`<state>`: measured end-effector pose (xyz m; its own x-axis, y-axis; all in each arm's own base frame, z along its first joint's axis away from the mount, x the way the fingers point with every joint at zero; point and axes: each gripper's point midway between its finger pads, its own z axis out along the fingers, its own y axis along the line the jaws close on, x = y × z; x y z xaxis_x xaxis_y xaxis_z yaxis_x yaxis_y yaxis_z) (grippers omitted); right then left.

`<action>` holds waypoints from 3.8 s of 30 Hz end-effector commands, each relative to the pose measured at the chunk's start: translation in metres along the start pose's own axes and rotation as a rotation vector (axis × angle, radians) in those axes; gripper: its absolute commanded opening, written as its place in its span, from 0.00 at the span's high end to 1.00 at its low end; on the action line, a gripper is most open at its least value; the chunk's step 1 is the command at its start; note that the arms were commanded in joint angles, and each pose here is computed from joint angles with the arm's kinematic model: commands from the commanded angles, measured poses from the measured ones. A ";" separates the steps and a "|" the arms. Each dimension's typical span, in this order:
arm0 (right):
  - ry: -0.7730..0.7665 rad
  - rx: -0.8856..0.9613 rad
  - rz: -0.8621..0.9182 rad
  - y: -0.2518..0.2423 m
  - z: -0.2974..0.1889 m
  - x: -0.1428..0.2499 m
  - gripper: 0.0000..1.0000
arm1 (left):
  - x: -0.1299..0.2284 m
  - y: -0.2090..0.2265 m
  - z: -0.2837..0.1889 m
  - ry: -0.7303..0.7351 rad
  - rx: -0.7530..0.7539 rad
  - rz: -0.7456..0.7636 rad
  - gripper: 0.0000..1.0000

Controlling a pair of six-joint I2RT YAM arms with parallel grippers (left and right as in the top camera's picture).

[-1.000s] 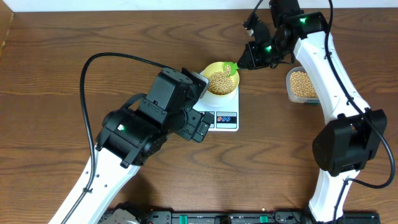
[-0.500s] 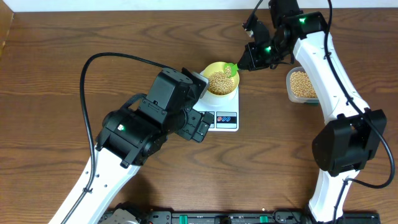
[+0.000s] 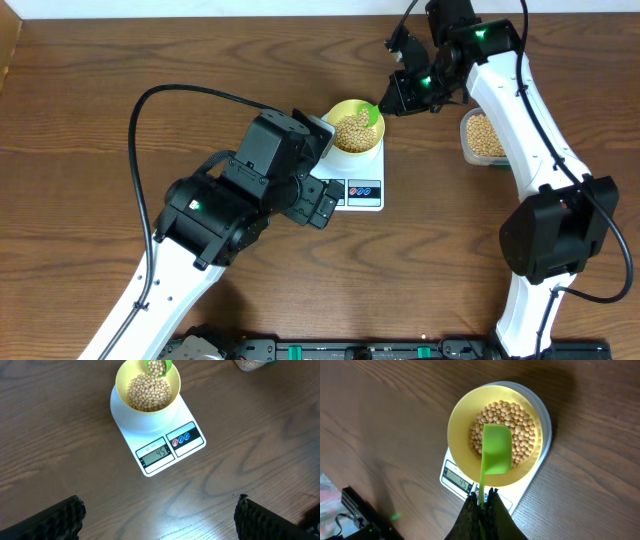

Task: Scoop item into bowl and weigh 50g on scale
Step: 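Tip the green scoop over the yellow bowl to pour soybeans in, then shake the tilted scoop over the bowl to add soybeans slowly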

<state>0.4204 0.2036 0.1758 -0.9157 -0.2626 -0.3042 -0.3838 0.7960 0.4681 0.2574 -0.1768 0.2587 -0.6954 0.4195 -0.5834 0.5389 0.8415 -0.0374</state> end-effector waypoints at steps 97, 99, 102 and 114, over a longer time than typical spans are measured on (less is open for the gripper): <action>-0.019 0.128 -0.152 0.025 -0.018 -0.004 0.99 | -0.006 0.002 -0.006 -0.020 -0.013 0.005 0.02; -0.017 0.136 -0.151 0.024 -0.018 -0.003 0.99 | -0.006 0.002 -0.006 -0.020 -0.013 0.005 0.02; -0.019 0.138 -0.152 0.024 -0.020 -0.003 0.99 | -0.006 0.002 -0.006 -0.020 -0.013 0.005 0.02; -0.022 0.141 -0.153 0.024 -0.020 -0.004 0.99 | -0.006 0.002 -0.006 -0.020 -0.013 0.005 0.02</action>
<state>0.4127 0.2103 0.1821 -0.8733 -0.3653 -0.3223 -0.4630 0.8280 0.3163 0.2573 -0.1768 0.2586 -0.6956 0.4196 -0.5831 0.5391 0.8414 -0.0377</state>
